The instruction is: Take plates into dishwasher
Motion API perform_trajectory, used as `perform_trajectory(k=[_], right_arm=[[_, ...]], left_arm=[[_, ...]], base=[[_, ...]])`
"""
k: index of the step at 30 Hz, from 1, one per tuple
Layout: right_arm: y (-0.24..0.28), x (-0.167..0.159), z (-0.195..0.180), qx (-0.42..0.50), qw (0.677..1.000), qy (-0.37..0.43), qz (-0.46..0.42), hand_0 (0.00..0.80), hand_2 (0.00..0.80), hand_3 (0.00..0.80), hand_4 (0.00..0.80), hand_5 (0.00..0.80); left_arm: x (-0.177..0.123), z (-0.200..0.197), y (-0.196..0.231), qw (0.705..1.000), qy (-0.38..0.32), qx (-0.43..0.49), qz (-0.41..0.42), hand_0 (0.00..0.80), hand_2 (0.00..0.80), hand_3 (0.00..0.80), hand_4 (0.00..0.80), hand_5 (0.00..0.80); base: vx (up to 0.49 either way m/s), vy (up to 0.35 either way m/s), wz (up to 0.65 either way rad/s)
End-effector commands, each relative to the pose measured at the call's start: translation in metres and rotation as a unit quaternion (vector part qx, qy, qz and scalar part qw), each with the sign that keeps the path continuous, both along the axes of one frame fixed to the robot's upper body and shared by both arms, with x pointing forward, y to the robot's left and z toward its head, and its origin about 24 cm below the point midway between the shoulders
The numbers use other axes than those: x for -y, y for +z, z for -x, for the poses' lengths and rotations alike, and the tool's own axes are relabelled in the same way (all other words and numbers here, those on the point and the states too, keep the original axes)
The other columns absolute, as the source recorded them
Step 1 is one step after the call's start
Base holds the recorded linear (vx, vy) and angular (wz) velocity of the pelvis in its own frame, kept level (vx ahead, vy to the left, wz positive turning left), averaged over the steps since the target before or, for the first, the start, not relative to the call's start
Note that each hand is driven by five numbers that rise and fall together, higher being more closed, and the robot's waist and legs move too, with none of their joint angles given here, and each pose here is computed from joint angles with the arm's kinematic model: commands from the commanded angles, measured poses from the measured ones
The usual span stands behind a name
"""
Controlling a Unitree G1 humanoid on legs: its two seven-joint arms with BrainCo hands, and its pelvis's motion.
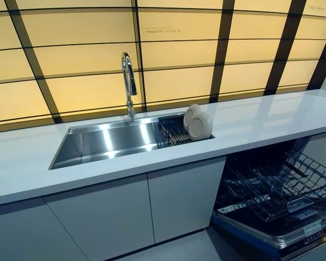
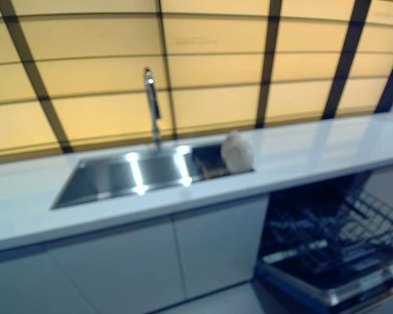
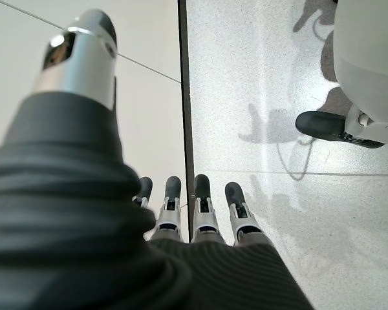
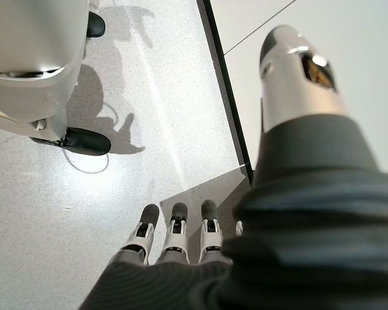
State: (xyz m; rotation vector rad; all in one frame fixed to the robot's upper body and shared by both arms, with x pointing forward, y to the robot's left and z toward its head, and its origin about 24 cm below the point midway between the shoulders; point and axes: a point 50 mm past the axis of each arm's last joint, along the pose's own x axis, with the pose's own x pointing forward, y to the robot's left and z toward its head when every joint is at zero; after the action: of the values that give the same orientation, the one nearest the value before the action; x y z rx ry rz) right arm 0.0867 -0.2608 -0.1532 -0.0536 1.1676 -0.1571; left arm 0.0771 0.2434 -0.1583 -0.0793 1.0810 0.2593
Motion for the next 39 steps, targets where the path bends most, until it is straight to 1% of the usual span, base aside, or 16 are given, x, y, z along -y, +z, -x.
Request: perform_trajectory(k=[1, 35, 39], right_arm=[[0.0028, -0.0104, -0.0279, 0.031, 0.999, 0.016, -0.008, 0.0, 0.0, 0.0, 0.0, 0.0], [-0.0001, -0.0139, -0.0216, 0.021, 1.0, 0.015, -0.01, 0.0, 0.0, 0.0, 0.0, 0.0], [-0.0002, -0.0139, -0.0215, 0.02, 1.0, 0.016, -0.01, 0.0, 0.0, 0.0, 0.0, 0.0]], left_arm=[[-0.0074, -0.0334, 0.0086, 0.999, -0.023, 0.033, -0.016, 0.0, 0.0, 0.0, 0.0, 0.0], [-0.0053, -0.029, 0.0065, 0.999, -0.021, 0.023, -0.022, 0.0, 0.0, 0.0, 0.0, 0.0], [-0.0054, -0.0291, 0.0064, 0.999, -0.028, 0.018, -0.032, 0.0, 0.0, 0.0, 0.0, 0.0]], base=[[0.0, 0.0, 0.0], [0.0, 0.0, 0.0], [0.0, 0.0, 0.0]])
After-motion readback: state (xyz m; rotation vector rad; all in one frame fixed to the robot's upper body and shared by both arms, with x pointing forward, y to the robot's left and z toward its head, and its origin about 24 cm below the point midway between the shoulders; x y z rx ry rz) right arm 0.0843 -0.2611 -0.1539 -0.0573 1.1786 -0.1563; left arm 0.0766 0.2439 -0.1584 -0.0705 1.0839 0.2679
